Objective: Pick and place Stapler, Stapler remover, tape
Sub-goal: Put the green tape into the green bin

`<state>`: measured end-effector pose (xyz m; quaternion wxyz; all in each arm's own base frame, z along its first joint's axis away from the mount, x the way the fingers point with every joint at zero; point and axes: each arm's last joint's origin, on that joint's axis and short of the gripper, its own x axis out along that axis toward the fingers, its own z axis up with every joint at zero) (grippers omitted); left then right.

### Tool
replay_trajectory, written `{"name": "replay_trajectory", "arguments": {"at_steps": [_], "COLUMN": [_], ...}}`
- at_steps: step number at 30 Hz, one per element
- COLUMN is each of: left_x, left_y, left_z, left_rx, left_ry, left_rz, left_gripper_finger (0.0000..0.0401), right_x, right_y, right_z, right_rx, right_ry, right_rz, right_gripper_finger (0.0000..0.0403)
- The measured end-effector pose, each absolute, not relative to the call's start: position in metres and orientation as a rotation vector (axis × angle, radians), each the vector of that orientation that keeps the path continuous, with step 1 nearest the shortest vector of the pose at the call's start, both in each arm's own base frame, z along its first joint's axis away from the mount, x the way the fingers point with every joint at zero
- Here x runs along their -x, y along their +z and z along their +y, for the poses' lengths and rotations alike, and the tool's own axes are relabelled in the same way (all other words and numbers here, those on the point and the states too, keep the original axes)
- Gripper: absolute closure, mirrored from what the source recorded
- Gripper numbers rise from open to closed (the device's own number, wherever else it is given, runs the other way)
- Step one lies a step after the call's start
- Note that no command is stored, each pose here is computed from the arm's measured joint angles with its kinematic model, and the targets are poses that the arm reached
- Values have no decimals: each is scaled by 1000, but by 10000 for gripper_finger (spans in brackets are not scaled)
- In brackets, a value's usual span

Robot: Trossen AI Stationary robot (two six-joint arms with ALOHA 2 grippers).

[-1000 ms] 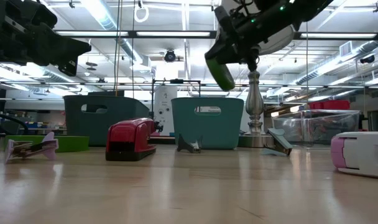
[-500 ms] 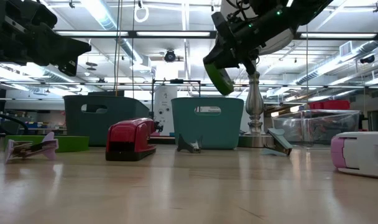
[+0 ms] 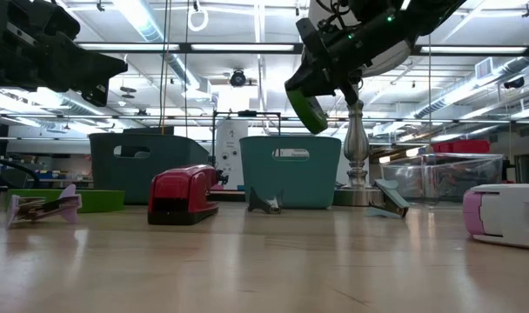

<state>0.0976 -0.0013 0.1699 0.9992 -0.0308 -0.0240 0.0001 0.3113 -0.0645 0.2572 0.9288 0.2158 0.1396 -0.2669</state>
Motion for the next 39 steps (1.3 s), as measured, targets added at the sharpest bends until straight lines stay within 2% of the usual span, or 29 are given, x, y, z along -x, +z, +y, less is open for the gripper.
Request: {"name": "replay_trajectory", "arguments": {"at_steps": [39], "left_x": [-98], "left_y": [170], "left_z": [-1], "left_rx": [61], "left_ry": [0], "left_rz": [-48], "left_gripper_finger": [398], "right_x": [-311], "right_y": [256], "right_z": [-64], "right_rx": [-442], "right_ry": [-550], "right_rz": [300], "right_gripper_finger": [312]}}
